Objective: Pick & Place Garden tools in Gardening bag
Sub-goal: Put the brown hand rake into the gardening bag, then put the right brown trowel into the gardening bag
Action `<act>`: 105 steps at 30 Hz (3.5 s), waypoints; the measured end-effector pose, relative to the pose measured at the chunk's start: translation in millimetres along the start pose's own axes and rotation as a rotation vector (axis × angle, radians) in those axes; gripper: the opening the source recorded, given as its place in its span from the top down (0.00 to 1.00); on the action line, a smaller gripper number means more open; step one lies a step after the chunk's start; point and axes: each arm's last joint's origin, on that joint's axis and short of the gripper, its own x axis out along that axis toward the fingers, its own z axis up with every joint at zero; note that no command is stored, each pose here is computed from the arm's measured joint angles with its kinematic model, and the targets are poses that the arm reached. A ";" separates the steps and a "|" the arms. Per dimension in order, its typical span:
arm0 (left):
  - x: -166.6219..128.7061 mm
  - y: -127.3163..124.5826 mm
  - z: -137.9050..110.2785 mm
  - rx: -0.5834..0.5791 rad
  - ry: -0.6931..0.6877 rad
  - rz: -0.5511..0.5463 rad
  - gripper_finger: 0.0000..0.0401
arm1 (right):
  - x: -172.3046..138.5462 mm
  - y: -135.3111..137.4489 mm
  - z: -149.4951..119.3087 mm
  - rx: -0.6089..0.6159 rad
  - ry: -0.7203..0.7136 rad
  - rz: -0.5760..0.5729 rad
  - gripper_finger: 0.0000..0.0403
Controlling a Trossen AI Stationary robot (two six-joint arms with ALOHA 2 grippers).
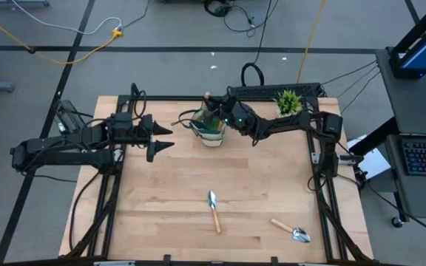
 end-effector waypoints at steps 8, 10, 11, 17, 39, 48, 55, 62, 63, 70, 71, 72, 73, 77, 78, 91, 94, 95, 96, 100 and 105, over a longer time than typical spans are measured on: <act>0.0 0.6 0.1 -0.004 0.000 0.004 0.36 | 0.4 2.2 -0.3 -0.084 0.015 0.007 0.81; 0.0 0.6 0.1 -0.004 -0.001 0.004 0.36 | -0.1 3.8 -1.1 -0.085 0.024 0.031 0.79; 0.0 0.6 0.1 -0.003 -0.001 0.004 0.36 | -0.2 4.4 -1.4 -0.086 0.029 0.047 0.78; 0.0 0.6 0.1 -0.003 -0.001 0.004 0.36 | -0.6 6.2 -2.6 -0.082 0.047 0.089 0.78; 0.0 -0.3 0.1 -0.002 0.003 -0.024 0.36 | -2.8 10.1 -6.9 -0.047 0.081 0.091 0.45; -0.1 -0.8 -3.0 -0.009 0.037 -0.046 0.36 | -23.7 38.5 25.9 -0.143 -0.005 0.180 0.44; -0.2 -0.2 -6.8 -0.018 0.075 -0.039 0.36 | -75.9 75.2 66.7 -0.396 0.083 0.313 0.46; -0.3 -0.3 -6.5 -0.012 0.072 -0.040 0.36 | -137.6 93.7 85.0 -0.525 0.274 0.327 0.49; -0.2 -0.3 -6.5 -0.011 0.072 -0.040 0.36 | -146.1 95.5 86.8 -0.528 0.297 0.327 0.49; -0.3 -0.3 -6.4 -0.009 0.072 -0.040 0.36 | -196.1 103.5 93.6 -0.506 0.428 0.357 0.49; -0.3 -0.3 -6.4 -0.009 0.072 -0.040 0.36 | -202.3 104.1 93.4 -0.502 0.450 0.367 0.49; -0.3 -0.3 -6.4 -0.009 0.072 -0.040 0.36 | -208.2 104.6 92.8 -0.497 0.475 0.376 0.49; -0.2 -0.3 -6.4 -0.009 0.071 -0.039 0.36 | -213.3 105.4 91.5 -0.489 0.499 0.384 0.49; -0.3 -0.2 -6.4 -0.010 0.071 -0.038 0.36 | -234.2 107.9 82.9 -0.480 0.625 0.433 0.48; -0.3 -0.2 -6.4 -0.009 0.071 -0.038 0.36 | -238.5 108.6 80.5 -0.472 0.663 0.458 0.48; -0.2 0.8 -6.2 -0.014 0.065 -0.003 0.36 | -289.9 112.9 53.0 -0.457 1.117 0.692 0.48; -0.2 0.8 -6.2 -0.014 0.065 -0.001 0.36 | -300.8 110.3 49.1 -0.476 1.202 0.693 0.48; -0.2 0.8 -6.1 -0.015 0.065 -0.001 0.36 | -303.5 110.1 47.6 -0.476 1.229 0.693 0.48; -0.2 0.9 -6.1 -0.015 0.065 -0.001 0.36 | -305.3 110.7 45.6 -0.474 1.252 0.690 0.48; -0.2 0.8 -5.7 -0.016 0.061 -0.002 0.36 | -314.5 116.3 37.1 -0.454 1.326 0.704 0.48; -0.1 0.8 -5.8 -0.017 0.061 -0.002 0.36 | -324.8 125.2 17.9 -0.450 1.432 0.686 0.48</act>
